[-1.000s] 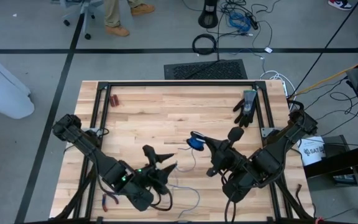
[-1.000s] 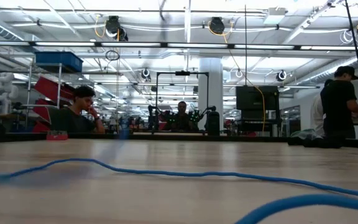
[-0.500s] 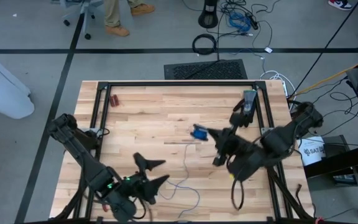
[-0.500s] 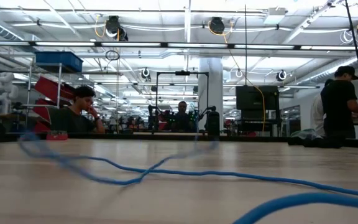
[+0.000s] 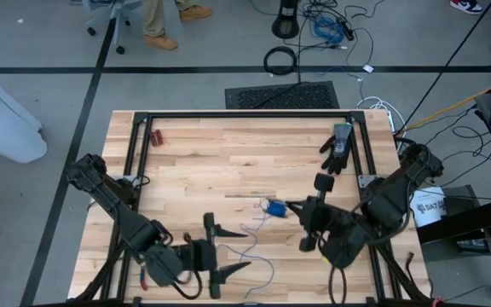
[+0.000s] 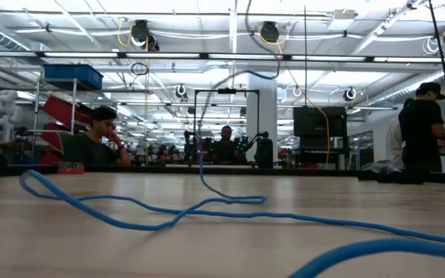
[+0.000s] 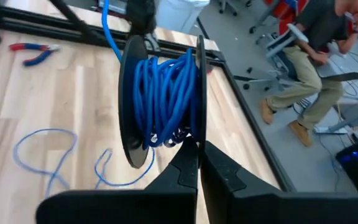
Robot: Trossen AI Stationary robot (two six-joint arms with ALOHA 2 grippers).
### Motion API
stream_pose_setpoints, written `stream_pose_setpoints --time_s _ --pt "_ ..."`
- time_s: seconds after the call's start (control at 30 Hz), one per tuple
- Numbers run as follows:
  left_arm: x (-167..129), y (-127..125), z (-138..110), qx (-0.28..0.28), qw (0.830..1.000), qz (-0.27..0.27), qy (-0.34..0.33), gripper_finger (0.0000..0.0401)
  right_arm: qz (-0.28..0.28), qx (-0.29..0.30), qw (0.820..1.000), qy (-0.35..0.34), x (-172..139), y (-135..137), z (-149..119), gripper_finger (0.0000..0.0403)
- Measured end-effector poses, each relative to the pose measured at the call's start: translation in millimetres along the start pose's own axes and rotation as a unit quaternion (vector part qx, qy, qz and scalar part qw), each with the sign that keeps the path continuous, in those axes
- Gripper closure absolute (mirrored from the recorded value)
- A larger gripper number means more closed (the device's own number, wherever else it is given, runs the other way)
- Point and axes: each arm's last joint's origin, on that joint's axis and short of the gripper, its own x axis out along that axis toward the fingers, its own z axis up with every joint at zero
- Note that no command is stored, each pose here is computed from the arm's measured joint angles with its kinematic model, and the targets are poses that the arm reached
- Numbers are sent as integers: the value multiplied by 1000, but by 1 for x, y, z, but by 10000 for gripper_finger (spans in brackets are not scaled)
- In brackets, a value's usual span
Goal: Coil cords
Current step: Uncoil the blue wire from the spool
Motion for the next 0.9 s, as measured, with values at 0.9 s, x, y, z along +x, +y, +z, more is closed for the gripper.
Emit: stream_pose_setpoints --time_s 0.9 --pt "39 18 -43 40 999 -26 8 108 28 -7 999 -17 -3 31 -38 403"
